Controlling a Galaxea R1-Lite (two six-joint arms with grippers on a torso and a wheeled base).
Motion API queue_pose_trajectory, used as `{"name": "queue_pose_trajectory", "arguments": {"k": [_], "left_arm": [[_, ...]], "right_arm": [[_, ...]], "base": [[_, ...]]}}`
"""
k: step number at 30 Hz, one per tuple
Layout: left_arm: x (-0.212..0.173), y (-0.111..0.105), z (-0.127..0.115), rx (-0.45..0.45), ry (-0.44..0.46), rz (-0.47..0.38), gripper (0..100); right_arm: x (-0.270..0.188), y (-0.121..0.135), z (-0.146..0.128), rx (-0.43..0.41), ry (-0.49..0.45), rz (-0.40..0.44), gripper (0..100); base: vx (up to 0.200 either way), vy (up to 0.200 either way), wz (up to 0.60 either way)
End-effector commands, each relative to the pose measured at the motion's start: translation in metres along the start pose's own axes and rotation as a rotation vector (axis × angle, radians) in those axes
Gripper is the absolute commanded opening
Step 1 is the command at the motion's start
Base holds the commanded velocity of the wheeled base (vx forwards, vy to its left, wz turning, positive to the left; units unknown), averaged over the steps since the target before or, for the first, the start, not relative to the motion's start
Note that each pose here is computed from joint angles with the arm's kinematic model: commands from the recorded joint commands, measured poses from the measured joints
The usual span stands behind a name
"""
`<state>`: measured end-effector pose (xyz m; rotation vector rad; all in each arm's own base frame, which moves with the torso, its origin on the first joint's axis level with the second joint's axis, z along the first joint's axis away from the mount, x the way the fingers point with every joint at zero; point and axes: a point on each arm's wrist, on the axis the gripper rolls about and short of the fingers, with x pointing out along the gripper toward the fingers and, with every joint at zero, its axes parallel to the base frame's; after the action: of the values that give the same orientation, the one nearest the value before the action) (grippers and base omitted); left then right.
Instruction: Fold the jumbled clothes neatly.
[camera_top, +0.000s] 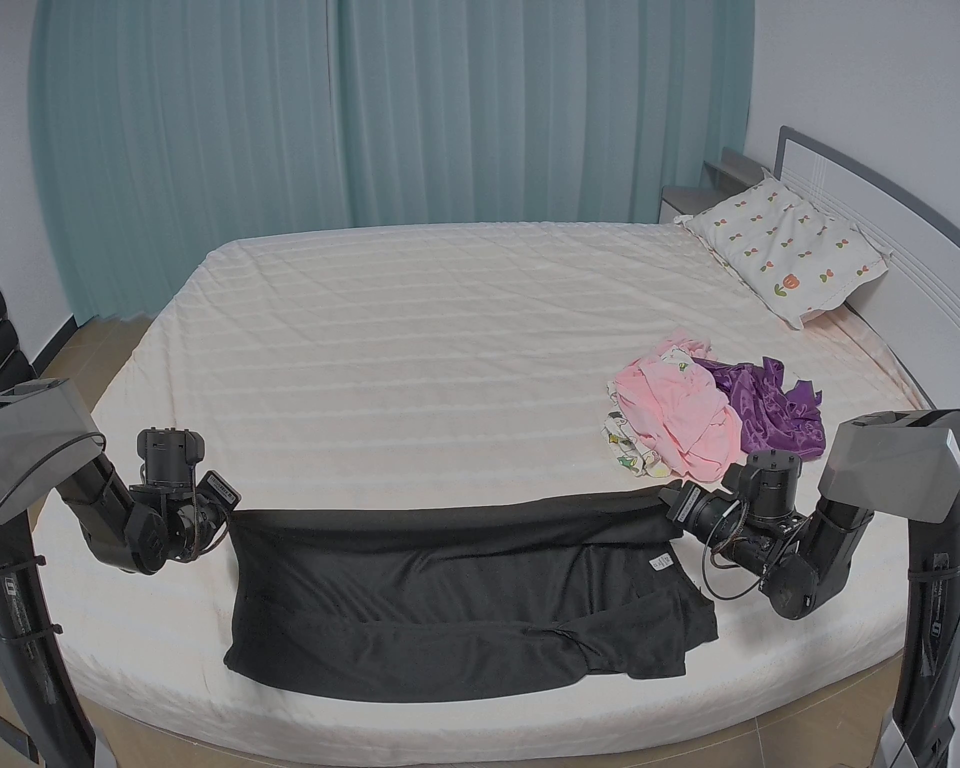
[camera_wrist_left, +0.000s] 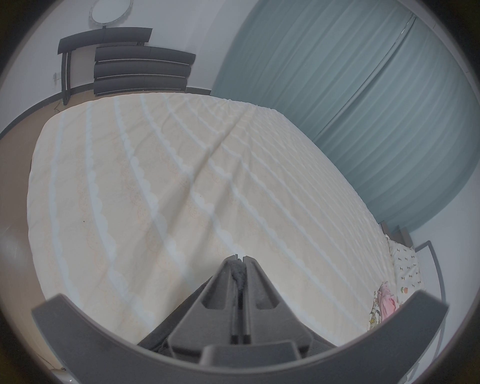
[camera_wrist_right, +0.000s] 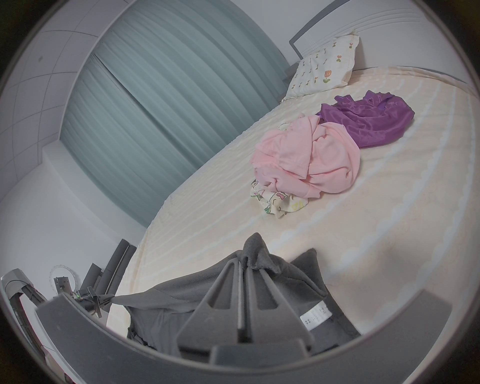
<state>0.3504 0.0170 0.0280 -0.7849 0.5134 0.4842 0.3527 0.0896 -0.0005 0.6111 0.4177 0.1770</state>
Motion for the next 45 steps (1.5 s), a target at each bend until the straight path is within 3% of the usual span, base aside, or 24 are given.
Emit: {"name": "queue_pose_trajectory", "arguments": {"k": [1,8,22,33,38,45], "left_arm": [[0.003,-0.006,0.008,-0.018,-0.028,-0.025,0],[0.0,-0.013,0.015,-0.054,-0.061,-0.062,0],[0.002,-0.01,0.012,-0.048,-0.057,-0.054,0],[-0.001,0.006,-0.001,0.006,-0.004,0.005,0],[0.0,0.027,-0.024,0.109,0.08,0.077,0],[0.007,0.044,-0.048,0.174,0.165,0.139,0]], "right_arm": [[0.018,0.004,0.007,0.001,-0.053,0.04,0],[0.035,0.016,0.026,-0.006,-0.142,0.103,0],[0.045,0.011,0.02,-0.053,-0.145,0.104,0],[0.015,-0.007,-0.006,-0.145,-0.005,0.03,0],[-0.002,-0.018,-0.026,-0.188,0.088,-0.011,0],[-0.019,-0.03,-0.045,-0.221,0.184,-0.019,0]], "base": [[0.0,0.0,0.0],[0.0,0.0,0.0],[0.0,0.0,0.0],[0.0,0.0,0.0],[0.0,0.0,0.0],[0.0,0.0,0.0]]}}
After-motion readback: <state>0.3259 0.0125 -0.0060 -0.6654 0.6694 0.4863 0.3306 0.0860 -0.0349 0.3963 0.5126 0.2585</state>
